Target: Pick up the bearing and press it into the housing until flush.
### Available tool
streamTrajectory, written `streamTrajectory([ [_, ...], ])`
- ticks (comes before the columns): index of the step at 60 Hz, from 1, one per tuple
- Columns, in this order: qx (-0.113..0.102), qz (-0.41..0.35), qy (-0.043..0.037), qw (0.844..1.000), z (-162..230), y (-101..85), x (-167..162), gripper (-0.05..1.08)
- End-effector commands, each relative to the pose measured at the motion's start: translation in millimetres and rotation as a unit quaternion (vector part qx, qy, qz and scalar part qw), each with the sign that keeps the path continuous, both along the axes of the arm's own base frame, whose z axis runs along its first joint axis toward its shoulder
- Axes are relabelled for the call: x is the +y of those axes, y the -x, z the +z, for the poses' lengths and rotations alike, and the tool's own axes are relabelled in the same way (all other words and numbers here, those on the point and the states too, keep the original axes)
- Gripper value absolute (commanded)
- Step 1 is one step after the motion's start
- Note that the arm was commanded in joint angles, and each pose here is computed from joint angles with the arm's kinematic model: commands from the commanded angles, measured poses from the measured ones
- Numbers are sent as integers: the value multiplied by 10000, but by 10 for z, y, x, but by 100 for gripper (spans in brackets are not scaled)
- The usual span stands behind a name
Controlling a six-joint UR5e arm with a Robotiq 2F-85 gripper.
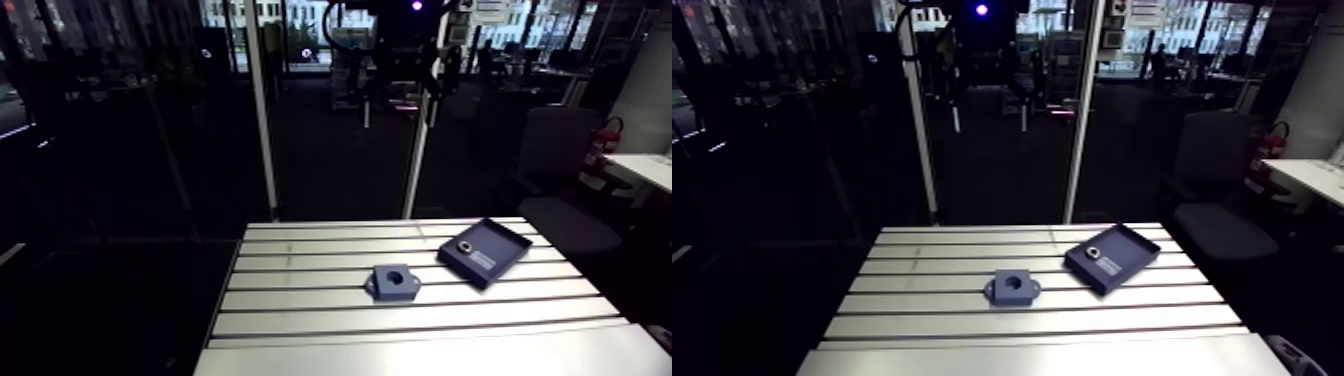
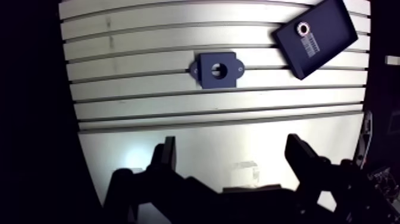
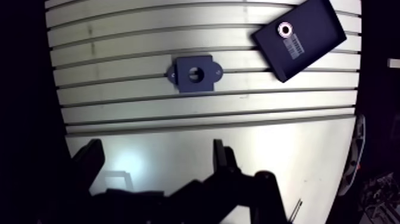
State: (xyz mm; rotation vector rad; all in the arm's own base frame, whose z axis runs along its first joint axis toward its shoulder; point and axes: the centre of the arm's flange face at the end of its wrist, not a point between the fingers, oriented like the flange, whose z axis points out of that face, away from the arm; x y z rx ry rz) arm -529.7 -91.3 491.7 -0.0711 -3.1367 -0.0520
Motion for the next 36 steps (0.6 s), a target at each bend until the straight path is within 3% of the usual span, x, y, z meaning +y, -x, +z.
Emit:
streamTrajectory([
  [1,96,-245,-51,9996,-392,403,1039,0],
  [8,80,-367,-41,9993,-466,447,1200,0],
  [31,30,-114,-41,9999,-535,475,1228,0],
  [36,104,-71,-62,9999,-586,542,1256,0],
])
